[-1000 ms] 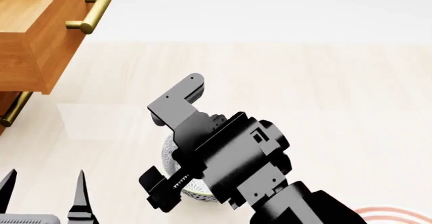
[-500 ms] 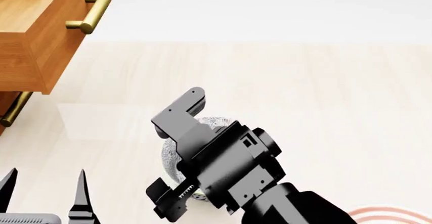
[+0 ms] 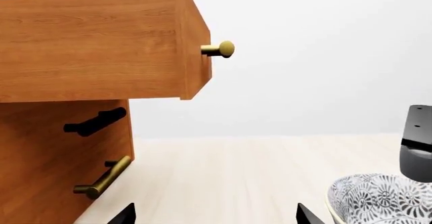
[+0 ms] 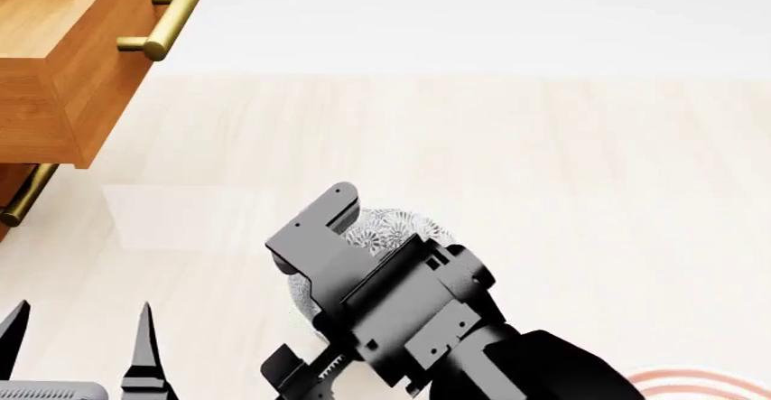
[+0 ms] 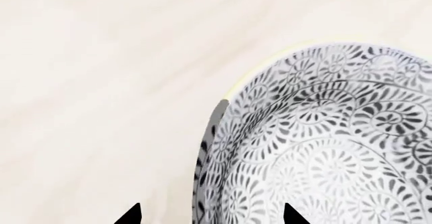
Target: Put the bowl on the plate.
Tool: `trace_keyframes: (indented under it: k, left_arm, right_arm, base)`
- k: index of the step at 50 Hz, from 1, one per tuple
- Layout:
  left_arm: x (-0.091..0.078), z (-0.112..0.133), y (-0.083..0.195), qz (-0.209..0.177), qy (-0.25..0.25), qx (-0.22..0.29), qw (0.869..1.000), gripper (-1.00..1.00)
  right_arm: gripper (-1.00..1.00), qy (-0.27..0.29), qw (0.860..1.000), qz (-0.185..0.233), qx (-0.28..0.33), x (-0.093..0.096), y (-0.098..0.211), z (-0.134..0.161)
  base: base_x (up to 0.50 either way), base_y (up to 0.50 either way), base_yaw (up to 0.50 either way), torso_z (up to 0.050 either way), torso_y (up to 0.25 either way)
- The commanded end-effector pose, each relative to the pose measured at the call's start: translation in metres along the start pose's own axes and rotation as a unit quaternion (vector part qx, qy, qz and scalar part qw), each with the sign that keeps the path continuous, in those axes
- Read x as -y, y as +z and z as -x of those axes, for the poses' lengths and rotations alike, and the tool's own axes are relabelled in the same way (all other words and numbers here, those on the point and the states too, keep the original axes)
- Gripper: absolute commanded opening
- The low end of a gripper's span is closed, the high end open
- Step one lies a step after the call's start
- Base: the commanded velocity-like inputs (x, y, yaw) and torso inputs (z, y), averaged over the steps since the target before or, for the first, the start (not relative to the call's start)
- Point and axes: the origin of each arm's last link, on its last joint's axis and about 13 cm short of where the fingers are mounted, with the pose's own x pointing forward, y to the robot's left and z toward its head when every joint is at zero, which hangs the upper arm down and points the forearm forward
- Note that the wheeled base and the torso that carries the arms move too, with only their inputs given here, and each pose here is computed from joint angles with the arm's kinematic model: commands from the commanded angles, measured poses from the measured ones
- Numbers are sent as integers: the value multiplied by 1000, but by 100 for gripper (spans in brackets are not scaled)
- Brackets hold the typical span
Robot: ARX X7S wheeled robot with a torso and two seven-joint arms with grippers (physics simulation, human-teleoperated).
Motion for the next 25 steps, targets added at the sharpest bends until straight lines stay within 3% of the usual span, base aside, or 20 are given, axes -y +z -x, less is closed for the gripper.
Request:
trace_keyframes:
  k: [1, 20, 21, 25]
  left_arm:
    - [0, 0, 0, 0, 0, -1, 1000, 100]
    - [0, 0, 1, -1, 0, 1, 1000, 100]
    - [0, 1, 1, -1, 1, 1, 1000, 100]
    - [0, 0, 1, -1, 0, 0, 1000, 100]
  right_arm:
    - [100, 2, 1000, -1, -4, 0, -3, -3]
    - [100, 4, 1000, 4, -12, 0, -10, -7]
    - [-100, 2, 1000, 4, -12, 1, -10, -7]
    - [-100, 0, 1000, 5, -12, 1, -10, -7]
  base:
    - [0, 0, 0, 0, 0]
    - [0, 0, 0, 0, 0]
    - [0, 0, 0, 0, 0]
    - [0, 0, 0, 0, 0]
